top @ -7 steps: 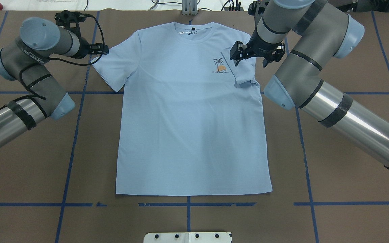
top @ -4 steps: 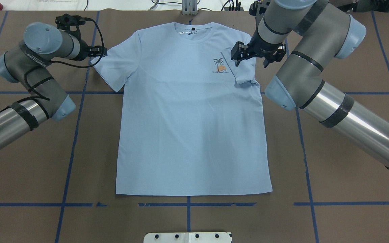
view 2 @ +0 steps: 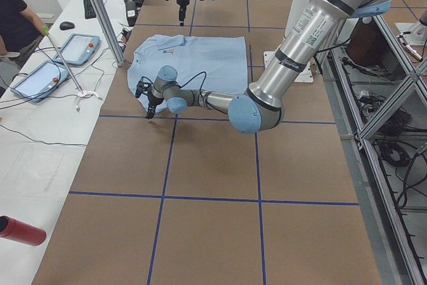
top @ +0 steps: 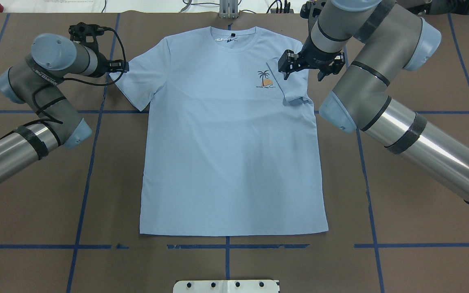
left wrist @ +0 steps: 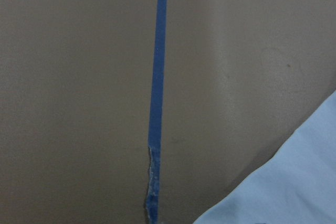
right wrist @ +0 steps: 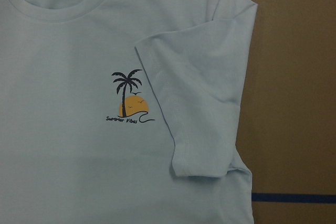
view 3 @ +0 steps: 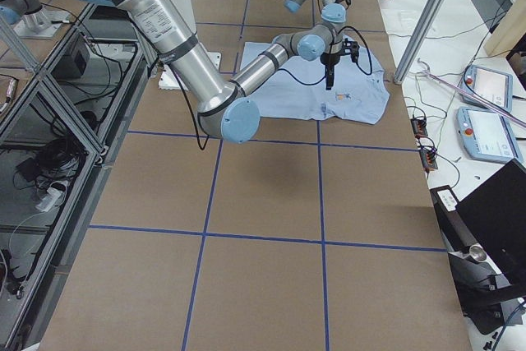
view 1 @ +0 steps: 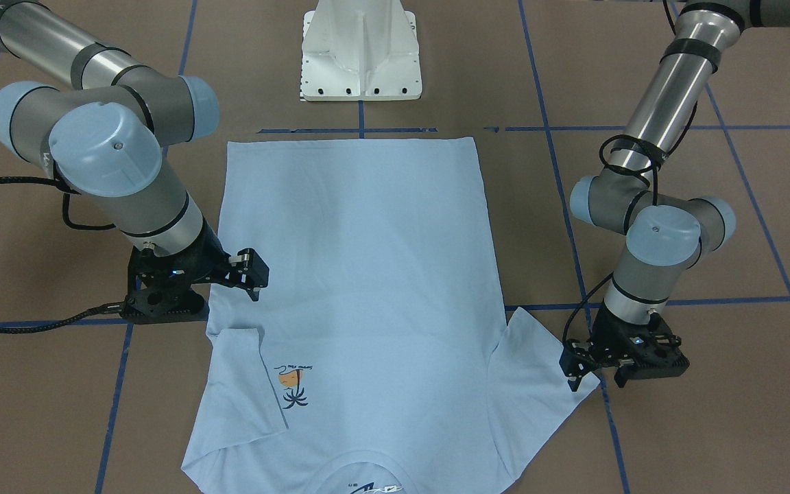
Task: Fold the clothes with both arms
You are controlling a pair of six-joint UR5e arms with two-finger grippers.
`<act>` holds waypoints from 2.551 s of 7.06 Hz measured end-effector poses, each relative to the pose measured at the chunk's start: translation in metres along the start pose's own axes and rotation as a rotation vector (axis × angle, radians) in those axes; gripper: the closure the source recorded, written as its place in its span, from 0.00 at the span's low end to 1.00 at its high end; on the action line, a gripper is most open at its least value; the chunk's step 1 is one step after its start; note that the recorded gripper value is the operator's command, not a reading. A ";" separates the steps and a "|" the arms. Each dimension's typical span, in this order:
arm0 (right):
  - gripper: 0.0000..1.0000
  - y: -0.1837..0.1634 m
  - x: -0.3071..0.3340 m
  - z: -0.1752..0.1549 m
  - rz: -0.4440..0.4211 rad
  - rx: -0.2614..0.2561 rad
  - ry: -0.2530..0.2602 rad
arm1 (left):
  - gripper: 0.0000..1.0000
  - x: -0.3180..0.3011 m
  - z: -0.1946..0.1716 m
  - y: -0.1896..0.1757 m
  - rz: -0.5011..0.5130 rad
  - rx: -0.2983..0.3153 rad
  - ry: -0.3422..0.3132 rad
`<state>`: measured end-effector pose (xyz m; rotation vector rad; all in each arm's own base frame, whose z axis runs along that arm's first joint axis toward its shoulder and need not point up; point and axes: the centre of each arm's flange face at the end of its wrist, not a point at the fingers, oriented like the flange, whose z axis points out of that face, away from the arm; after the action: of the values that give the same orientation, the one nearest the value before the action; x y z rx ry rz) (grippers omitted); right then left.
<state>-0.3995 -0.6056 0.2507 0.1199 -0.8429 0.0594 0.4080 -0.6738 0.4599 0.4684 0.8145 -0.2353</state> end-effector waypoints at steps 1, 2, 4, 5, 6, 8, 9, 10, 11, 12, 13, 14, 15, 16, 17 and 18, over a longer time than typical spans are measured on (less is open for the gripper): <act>0.00 0.000 0.001 0.001 0.000 0.000 0.002 | 0.51 0.002 0.001 0.002 0.005 -0.003 0.002; 0.00 -0.001 0.001 0.001 0.000 0.000 0.002 | 0.55 0.004 0.002 0.004 0.009 -0.005 0.003; 0.00 -0.001 0.001 0.002 0.001 0.000 0.003 | 0.79 0.006 0.002 0.005 0.013 -0.007 0.004; 0.00 -0.001 0.002 0.003 0.001 0.000 0.004 | 1.00 0.008 0.001 0.005 0.014 -0.006 0.007; 0.00 -0.001 0.002 0.003 0.001 0.000 0.004 | 1.00 0.009 0.000 0.004 0.015 -0.005 0.008; 0.00 -0.001 0.003 0.003 0.003 0.001 0.005 | 1.00 0.013 -0.002 0.003 0.014 -0.006 0.010; 0.00 -0.002 0.004 0.003 0.003 0.000 0.006 | 1.00 0.023 -0.009 -0.001 0.011 -0.007 0.013; 0.00 -0.002 0.005 0.004 0.002 0.000 0.006 | 1.00 0.051 -0.025 -0.013 0.001 -0.017 0.002; 0.00 -0.002 0.007 0.005 0.003 0.001 0.007 | 1.00 0.091 -0.044 -0.024 -0.026 -0.033 -0.012; 0.00 -0.002 0.009 0.006 0.004 0.000 0.008 | 1.00 0.136 -0.058 -0.025 -0.071 -0.051 -0.009; 0.00 -0.001 0.012 0.008 0.007 -0.001 0.010 | 1.00 0.183 -0.062 -0.020 -0.111 -0.070 0.004; 0.00 0.000 0.016 0.009 0.008 -0.003 0.013 | 1.00 0.230 -0.058 -0.019 -0.149 -0.089 0.008; 0.00 0.001 0.019 0.010 0.010 -0.004 0.015 | 1.00 0.266 -0.053 -0.022 -0.175 -0.096 0.006; 0.00 0.002 0.021 0.011 0.010 -0.006 0.016 | 1.00 0.285 -0.047 -0.022 -0.184 -0.088 0.011; 0.00 0.002 0.023 0.013 0.010 -0.008 0.019 | 0.76 0.293 -0.042 -0.017 -0.183 -0.079 0.019; 0.00 0.003 0.027 0.015 0.010 -0.011 0.023 | 0.01 0.296 -0.038 -0.013 -0.180 -0.066 0.031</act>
<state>-0.3929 -0.6044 0.2812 0.1044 -0.8206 0.0657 0.5765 -0.6737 0.2137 0.3374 0.8929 -0.3677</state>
